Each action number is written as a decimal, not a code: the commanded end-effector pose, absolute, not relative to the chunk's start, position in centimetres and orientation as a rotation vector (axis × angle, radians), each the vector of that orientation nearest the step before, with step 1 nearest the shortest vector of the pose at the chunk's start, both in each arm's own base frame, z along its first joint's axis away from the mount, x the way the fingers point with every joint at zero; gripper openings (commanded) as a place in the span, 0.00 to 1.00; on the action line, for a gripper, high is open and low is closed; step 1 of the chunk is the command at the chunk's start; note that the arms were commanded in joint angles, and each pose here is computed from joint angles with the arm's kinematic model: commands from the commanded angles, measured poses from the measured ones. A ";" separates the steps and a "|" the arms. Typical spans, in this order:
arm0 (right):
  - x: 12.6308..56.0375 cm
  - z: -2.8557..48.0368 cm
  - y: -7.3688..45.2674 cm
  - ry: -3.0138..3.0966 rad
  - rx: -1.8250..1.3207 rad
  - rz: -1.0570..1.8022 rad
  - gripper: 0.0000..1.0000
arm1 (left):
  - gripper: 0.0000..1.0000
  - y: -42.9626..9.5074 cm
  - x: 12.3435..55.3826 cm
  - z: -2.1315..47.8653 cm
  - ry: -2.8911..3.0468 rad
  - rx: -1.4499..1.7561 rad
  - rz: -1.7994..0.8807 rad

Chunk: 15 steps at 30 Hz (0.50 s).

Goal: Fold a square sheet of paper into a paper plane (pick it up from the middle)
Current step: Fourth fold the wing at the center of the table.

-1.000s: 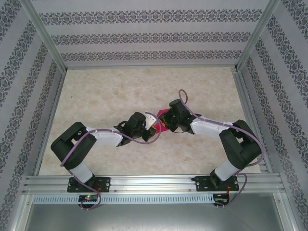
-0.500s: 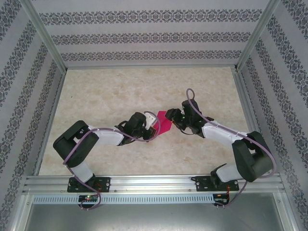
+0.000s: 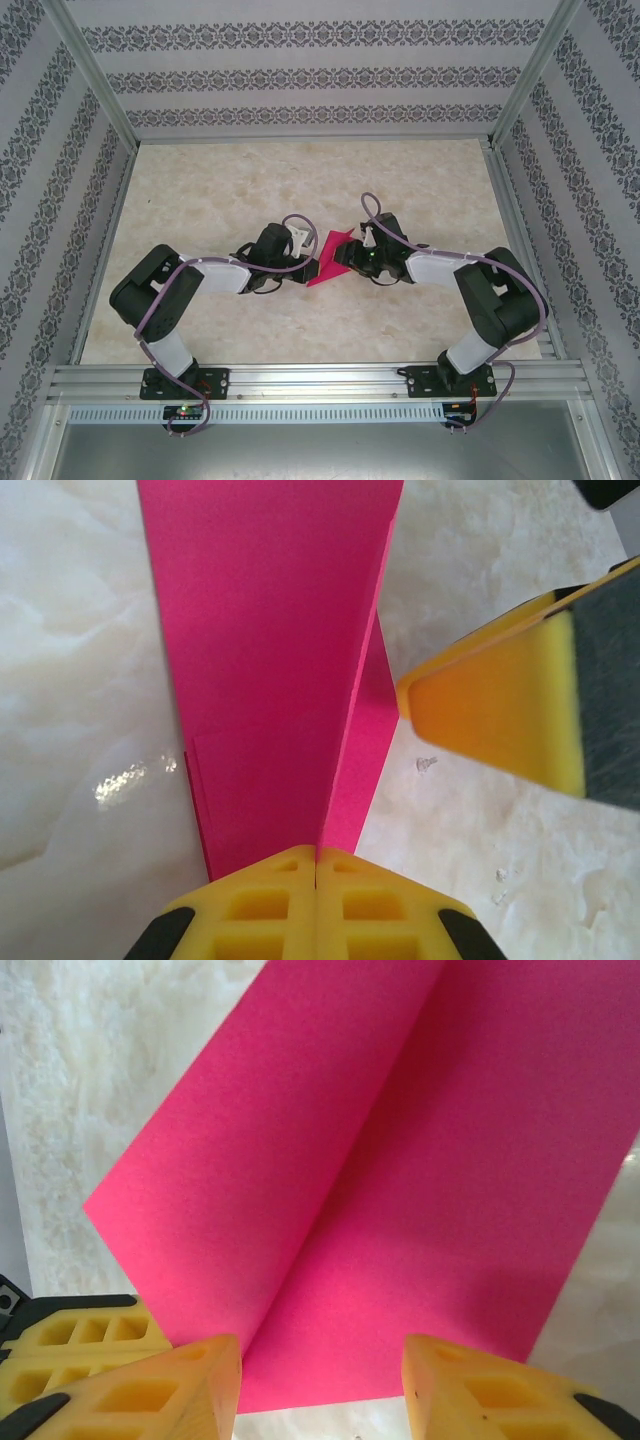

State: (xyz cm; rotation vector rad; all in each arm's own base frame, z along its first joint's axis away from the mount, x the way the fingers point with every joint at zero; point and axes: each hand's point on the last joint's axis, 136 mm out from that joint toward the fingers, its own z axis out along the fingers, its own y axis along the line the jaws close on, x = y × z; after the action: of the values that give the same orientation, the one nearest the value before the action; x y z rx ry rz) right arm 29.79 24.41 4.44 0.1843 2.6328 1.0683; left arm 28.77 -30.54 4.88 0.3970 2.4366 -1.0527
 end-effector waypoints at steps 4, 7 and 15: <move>31.4 5.9 26.8 2.568 0.044 1.137 0.46 | 0.01 -30.6 29.1 4.5 2.454 0.304 -1.151; 31.7 5.6 27.1 2.575 0.036 1.137 0.46 | 0.01 -30.4 29.2 4.4 2.463 0.278 -1.165; 32.3 4.4 27.1 2.611 0.061 1.094 0.43 | 0.01 -30.0 29.5 4.0 2.486 0.223 -1.190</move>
State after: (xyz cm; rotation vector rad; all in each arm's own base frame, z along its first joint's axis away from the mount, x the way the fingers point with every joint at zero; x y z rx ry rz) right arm 31.69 26.40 4.04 0.1044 2.6301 1.0957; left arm 29.04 -30.16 3.87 0.2606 2.4999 -1.1487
